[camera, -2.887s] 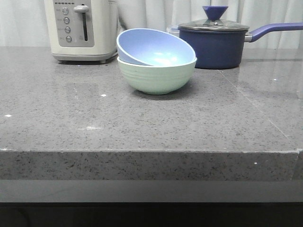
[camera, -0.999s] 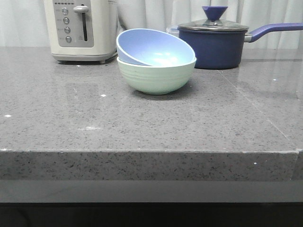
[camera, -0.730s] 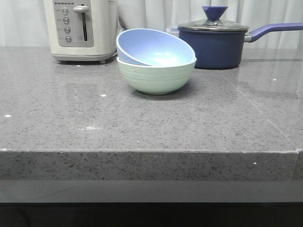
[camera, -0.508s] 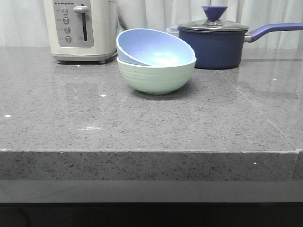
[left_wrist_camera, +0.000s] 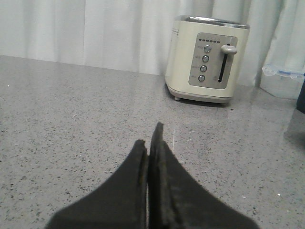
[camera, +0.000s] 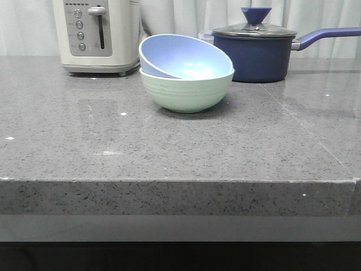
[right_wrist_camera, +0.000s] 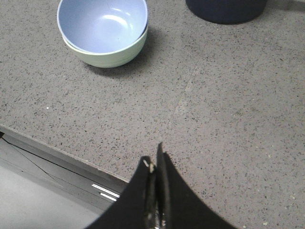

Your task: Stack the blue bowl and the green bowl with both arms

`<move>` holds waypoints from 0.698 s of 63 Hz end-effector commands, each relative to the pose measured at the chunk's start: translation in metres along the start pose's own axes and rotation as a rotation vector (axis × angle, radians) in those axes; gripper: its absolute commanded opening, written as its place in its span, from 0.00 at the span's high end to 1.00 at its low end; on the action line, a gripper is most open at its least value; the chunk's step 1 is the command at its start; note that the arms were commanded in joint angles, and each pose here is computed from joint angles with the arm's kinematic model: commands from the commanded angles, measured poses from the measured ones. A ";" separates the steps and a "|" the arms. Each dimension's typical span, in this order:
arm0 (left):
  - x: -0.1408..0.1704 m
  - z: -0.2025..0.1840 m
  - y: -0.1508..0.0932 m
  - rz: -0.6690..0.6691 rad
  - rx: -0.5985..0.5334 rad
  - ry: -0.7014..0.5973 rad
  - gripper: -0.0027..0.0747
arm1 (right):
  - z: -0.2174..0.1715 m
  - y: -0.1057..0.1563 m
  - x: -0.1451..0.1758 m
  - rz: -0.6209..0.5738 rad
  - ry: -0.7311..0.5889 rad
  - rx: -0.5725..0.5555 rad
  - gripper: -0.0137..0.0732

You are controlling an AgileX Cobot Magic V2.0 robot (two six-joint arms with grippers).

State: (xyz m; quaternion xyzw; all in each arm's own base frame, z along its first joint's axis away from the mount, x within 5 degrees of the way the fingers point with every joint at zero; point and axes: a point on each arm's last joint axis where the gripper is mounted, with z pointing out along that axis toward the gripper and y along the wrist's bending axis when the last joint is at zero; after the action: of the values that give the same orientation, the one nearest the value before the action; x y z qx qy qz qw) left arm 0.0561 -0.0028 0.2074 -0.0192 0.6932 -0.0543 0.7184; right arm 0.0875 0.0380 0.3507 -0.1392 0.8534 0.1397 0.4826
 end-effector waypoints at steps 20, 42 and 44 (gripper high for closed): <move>-0.006 -0.001 -0.001 -0.001 0.012 -0.086 0.99 | -0.005 -0.001 -0.012 -0.005 -0.091 0.016 0.92; -0.006 -0.001 -0.001 -0.001 0.012 -0.086 0.99 | -0.010 -0.008 0.005 -0.027 -0.175 0.108 0.92; -0.006 -0.001 -0.001 -0.001 0.012 -0.086 0.99 | -0.011 -0.011 0.010 -0.028 -0.208 0.139 0.92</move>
State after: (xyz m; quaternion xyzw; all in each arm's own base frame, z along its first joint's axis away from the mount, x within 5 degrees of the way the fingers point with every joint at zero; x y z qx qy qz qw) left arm 0.0561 -0.0028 0.2074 -0.0187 0.6932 -0.0538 0.7184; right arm 0.0811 0.0312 0.3421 -0.1258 0.8442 0.1191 0.5072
